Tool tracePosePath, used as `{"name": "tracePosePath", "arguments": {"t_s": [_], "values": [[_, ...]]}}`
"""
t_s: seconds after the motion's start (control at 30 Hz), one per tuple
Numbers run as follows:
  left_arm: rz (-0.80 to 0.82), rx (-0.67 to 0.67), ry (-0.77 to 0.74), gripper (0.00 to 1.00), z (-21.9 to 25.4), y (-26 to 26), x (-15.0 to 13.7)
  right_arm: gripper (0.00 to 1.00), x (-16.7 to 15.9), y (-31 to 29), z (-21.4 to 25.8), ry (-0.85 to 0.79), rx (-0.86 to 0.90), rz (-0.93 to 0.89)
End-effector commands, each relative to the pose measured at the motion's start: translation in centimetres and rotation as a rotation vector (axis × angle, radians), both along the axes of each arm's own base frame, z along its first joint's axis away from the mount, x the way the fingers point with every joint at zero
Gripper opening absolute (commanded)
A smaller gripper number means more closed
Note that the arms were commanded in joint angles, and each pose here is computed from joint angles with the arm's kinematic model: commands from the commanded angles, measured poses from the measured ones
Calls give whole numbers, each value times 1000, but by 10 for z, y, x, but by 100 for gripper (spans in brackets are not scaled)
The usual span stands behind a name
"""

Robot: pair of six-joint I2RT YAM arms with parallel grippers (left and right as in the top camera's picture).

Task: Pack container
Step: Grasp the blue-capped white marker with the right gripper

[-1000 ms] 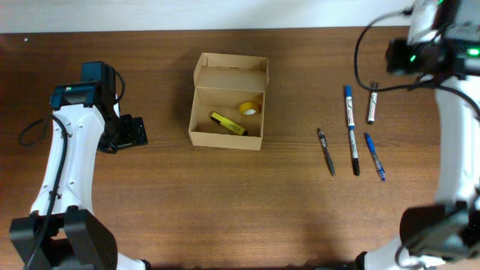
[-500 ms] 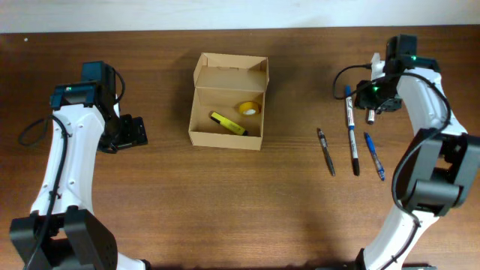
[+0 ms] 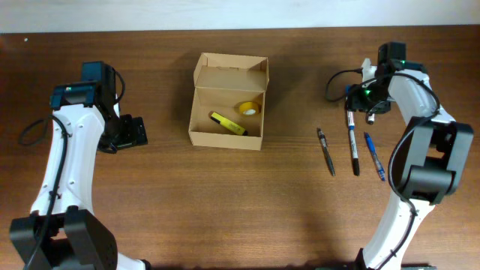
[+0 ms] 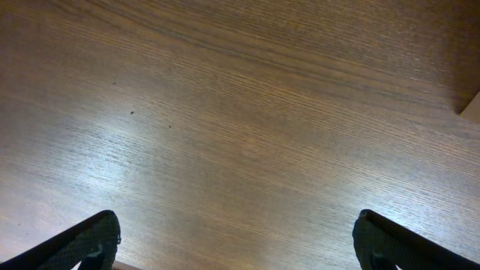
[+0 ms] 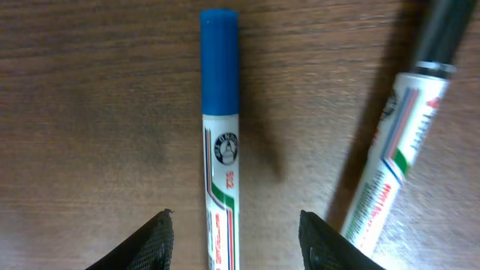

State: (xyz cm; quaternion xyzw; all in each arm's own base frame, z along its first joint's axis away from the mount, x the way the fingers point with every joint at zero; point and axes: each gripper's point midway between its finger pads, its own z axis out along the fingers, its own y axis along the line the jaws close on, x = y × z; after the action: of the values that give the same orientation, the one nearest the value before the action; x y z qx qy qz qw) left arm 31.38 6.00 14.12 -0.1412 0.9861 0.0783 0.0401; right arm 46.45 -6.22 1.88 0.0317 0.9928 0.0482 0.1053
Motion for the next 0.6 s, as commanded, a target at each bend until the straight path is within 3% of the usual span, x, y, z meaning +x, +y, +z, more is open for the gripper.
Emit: {"name": "tracePosePath", "arguments": {"t_s": [0.0, 0.27, 0.5, 0.57], "values": [[-9, -5, -2, 100, 0, 0, -1, 54, -1, 11, -21, 39, 6, 34], [-9, -5, -2, 100, 0, 0, -1, 46, -5, 9, -34, 84, -104, 28], [-9, -5, -2, 100, 0, 0, -1, 6, -11, 6, -35, 112, -131, -16], [-9, -5, -2, 100, 0, 0, -1, 4, -13, 7, -35, 118, -129, -15]]}}
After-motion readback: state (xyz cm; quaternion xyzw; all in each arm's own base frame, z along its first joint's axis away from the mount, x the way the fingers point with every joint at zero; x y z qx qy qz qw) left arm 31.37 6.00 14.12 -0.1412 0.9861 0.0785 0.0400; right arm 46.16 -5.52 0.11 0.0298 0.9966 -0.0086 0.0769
